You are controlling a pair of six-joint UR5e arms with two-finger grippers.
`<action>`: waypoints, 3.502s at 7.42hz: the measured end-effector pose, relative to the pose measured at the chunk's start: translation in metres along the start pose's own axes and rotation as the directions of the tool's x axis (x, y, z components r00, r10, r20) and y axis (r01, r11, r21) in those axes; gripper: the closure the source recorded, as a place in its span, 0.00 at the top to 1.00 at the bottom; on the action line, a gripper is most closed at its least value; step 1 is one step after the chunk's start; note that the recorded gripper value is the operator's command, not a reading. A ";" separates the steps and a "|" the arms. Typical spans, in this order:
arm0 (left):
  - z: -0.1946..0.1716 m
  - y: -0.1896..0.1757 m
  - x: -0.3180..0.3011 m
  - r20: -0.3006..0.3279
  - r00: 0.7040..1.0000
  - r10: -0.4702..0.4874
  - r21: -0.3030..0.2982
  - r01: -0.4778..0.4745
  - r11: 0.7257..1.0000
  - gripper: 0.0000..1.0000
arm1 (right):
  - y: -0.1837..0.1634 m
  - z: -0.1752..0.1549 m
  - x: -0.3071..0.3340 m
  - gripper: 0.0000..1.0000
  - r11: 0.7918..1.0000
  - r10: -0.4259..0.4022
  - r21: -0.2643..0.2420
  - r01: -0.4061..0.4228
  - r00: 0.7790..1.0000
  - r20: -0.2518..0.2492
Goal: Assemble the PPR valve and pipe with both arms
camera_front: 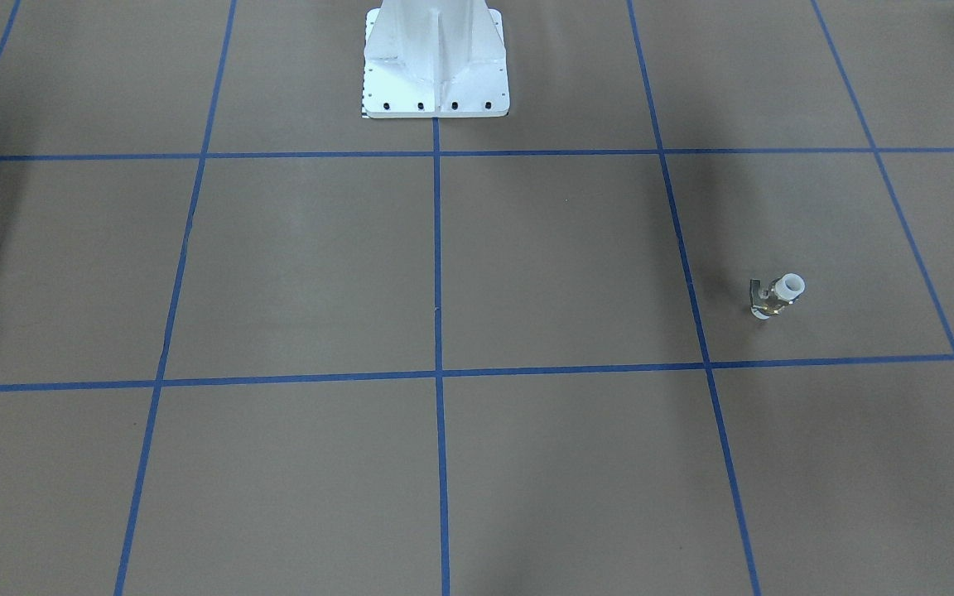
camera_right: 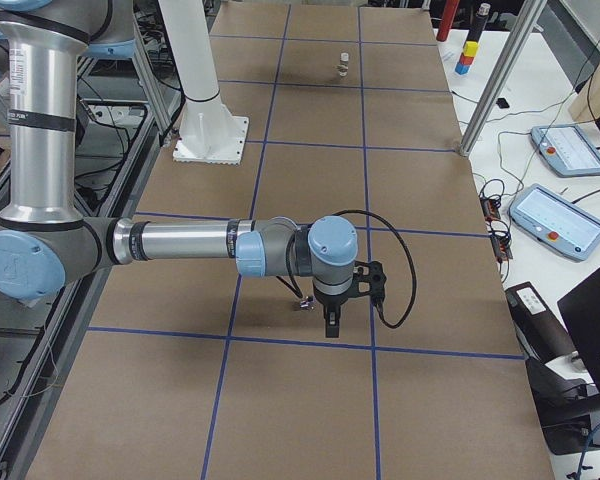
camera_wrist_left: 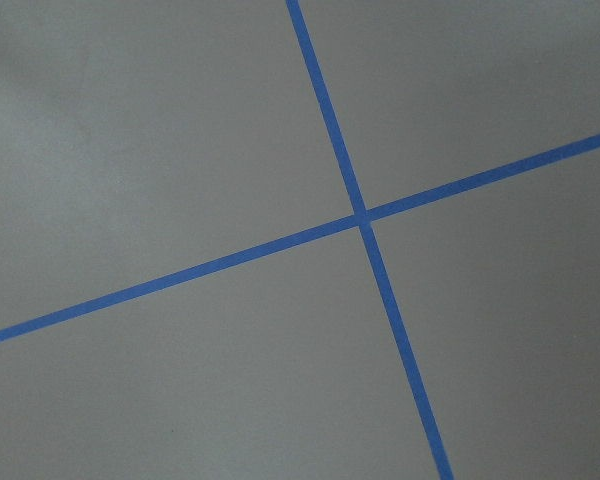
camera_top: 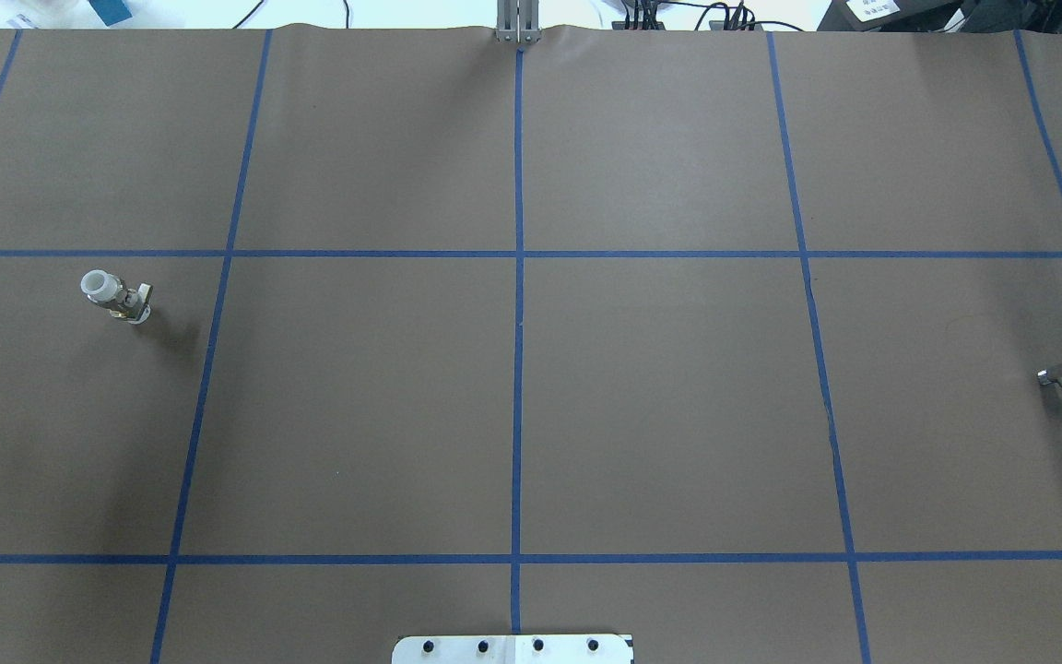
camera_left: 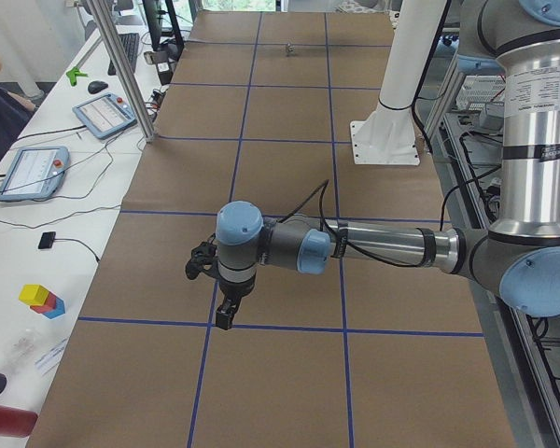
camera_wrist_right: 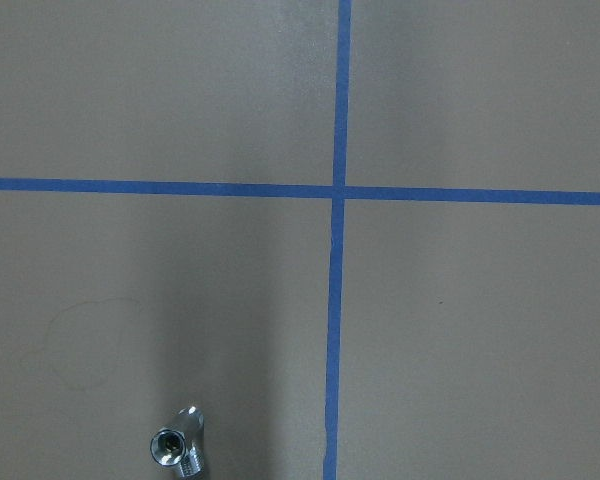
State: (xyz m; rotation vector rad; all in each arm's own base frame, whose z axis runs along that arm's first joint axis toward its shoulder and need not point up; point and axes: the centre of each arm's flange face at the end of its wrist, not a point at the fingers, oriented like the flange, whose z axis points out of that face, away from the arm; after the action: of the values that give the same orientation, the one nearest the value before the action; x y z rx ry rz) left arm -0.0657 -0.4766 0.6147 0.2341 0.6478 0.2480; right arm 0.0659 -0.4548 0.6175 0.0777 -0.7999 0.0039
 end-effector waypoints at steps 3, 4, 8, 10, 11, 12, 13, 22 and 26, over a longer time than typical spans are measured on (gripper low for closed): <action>-0.020 -0.010 0.017 0.010 0.999 0.031 0.038 -0.032 0.999 1.00 | 0.000 0.000 0.000 0.99 1.000 0.000 0.000 0.000 1.000 0.002; -0.029 -0.016 0.027 0.012 0.999 0.049 0.056 -0.049 0.997 1.00 | 0.000 0.000 -0.001 0.99 1.000 0.000 0.001 0.000 1.000 0.002; -0.068 -0.047 0.128 -0.029 1.000 0.008 0.060 -0.006 0.998 1.00 | 0.000 0.000 -0.001 0.99 1.000 -0.001 0.001 0.001 1.000 0.002; -0.053 -0.057 0.191 -0.076 0.995 -0.070 0.017 0.071 0.997 1.00 | 0.000 0.000 0.000 0.99 1.000 0.001 -0.001 -0.001 1.000 0.001; -0.041 -0.063 0.221 -0.094 0.989 -0.111 -0.007 0.111 0.994 1.00 | 0.000 0.000 0.000 0.99 1.000 0.001 -0.001 -0.001 1.000 0.001; -0.035 -0.070 0.242 -0.108 0.984 -0.143 -0.020 0.141 0.990 1.00 | 0.000 0.001 0.000 0.99 1.000 0.001 -0.001 -0.001 1.000 0.000; -0.030 -0.080 0.257 -0.118 0.979 -0.168 -0.030 0.165 0.986 1.00 | 0.000 0.001 0.000 0.99 1.000 0.002 -0.002 -0.002 1.000 0.001; 0.058 -0.127 0.325 -0.079 0.968 -0.237 -0.154 0.223 0.963 1.00 | 0.003 0.004 0.005 0.99 1.000 0.010 -0.010 -0.010 1.000 0.000; 0.080 -0.136 0.317 -0.086 0.970 -0.228 -0.145 0.214 0.966 1.00 | 0.003 0.005 0.005 0.99 1.000 0.011 -0.011 -0.011 1.000 -0.001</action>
State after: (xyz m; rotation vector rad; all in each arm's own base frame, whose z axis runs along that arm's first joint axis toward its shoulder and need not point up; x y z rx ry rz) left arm 0.2493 -0.5213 0.4583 0.0179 0.7496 0.0886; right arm 0.0658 -0.4523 0.6243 0.0632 -0.7996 0.0099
